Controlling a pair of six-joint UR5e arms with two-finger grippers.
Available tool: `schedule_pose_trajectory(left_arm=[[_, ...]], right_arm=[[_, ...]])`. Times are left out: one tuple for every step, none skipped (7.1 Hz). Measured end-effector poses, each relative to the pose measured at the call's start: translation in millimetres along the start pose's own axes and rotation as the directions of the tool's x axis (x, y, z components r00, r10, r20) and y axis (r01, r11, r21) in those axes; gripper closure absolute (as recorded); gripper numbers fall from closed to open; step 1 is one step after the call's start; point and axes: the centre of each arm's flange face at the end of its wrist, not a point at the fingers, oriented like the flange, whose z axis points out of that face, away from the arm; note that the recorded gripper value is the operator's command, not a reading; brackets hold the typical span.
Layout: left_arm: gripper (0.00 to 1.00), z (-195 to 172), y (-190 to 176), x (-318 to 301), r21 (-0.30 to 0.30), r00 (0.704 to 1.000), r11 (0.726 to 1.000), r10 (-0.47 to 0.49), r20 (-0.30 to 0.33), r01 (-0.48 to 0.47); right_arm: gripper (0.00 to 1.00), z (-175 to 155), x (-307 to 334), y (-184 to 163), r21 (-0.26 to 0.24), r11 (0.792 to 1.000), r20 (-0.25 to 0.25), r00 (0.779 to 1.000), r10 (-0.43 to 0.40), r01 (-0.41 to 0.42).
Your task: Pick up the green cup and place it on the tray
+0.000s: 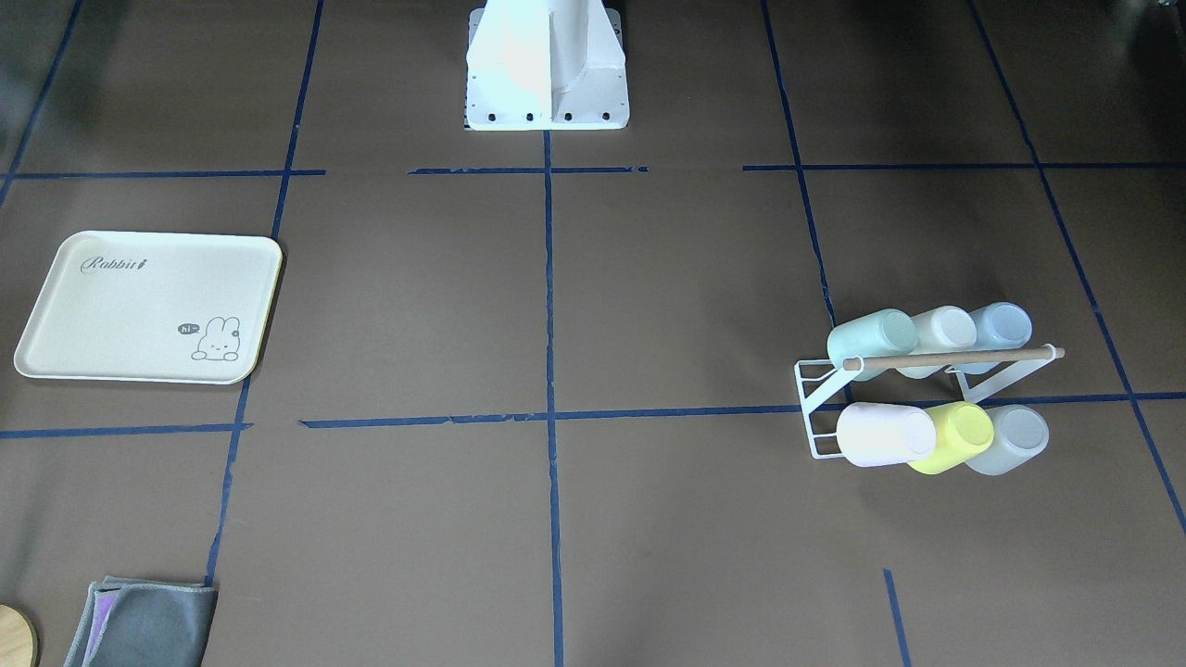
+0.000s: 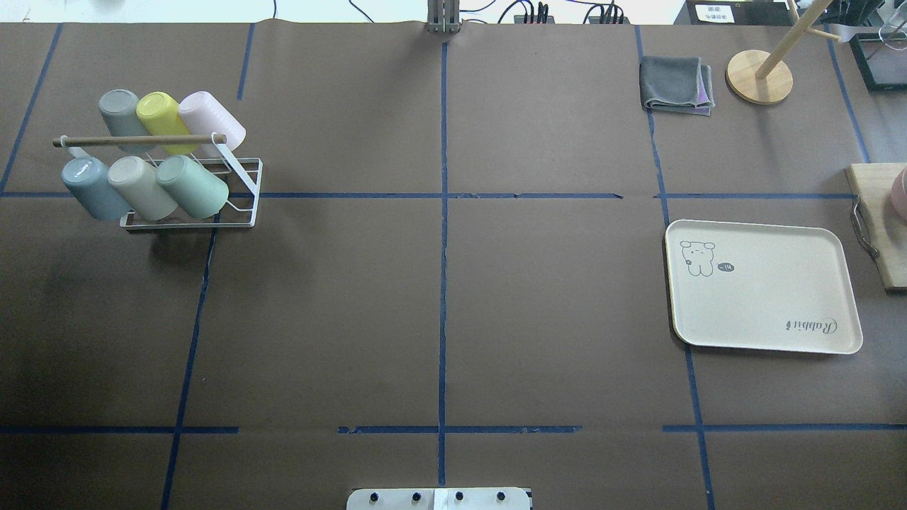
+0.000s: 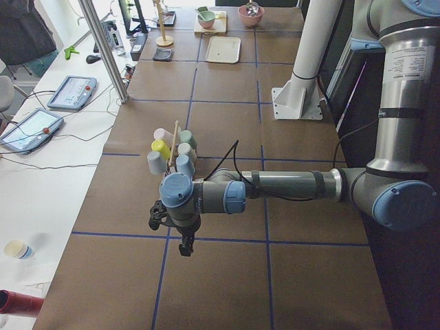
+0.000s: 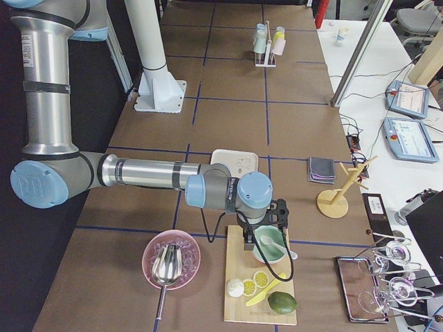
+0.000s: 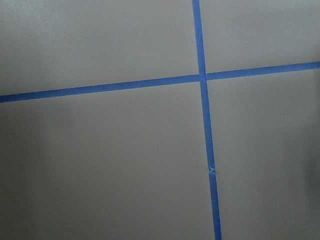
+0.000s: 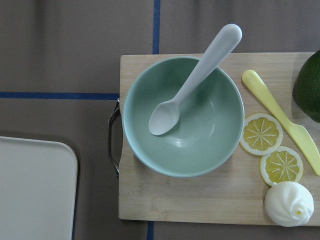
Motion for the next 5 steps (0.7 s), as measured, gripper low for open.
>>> schedule_pose_trajectory(left_arm=[[0.0, 0, 0, 0, 0.0, 1.0, 1.0, 0.0, 0.0, 0.0], [0.0, -1, 0, 1, 0.002, 1.0, 1.0, 0.002, 0.0, -0.002], [0.0, -3, -1, 2, 0.005, 1.0, 1.0, 0.005, 0.001, -0.005], [0.0, -4, -1, 4, 0.009, 1.0, 1.0, 0.009, 0.001, -0.009], [0.0, -7, -1, 7, 0.015, 1.0, 1.0, 0.014, 0.003, -0.014]], right_arm=[[0.0, -8, -8, -12, 0.016, 1.0, -0.005, 1.0, -0.019, 0.019], [0.0, -15, -15, -20, 0.028, 0.999, -0.006, 0.999, -0.033, 0.034], [0.0, -15, -22, -25, 0.029, 0.999, -0.004, 0.999, -0.046, 0.046], [0.0, -12, -28, -27, 0.024, 0.998, -0.004, 0.998, -0.062, 0.062], [0.0, -10, -33, -28, 0.023, 0.997, -0.003, 0.997, -0.074, 0.074]])
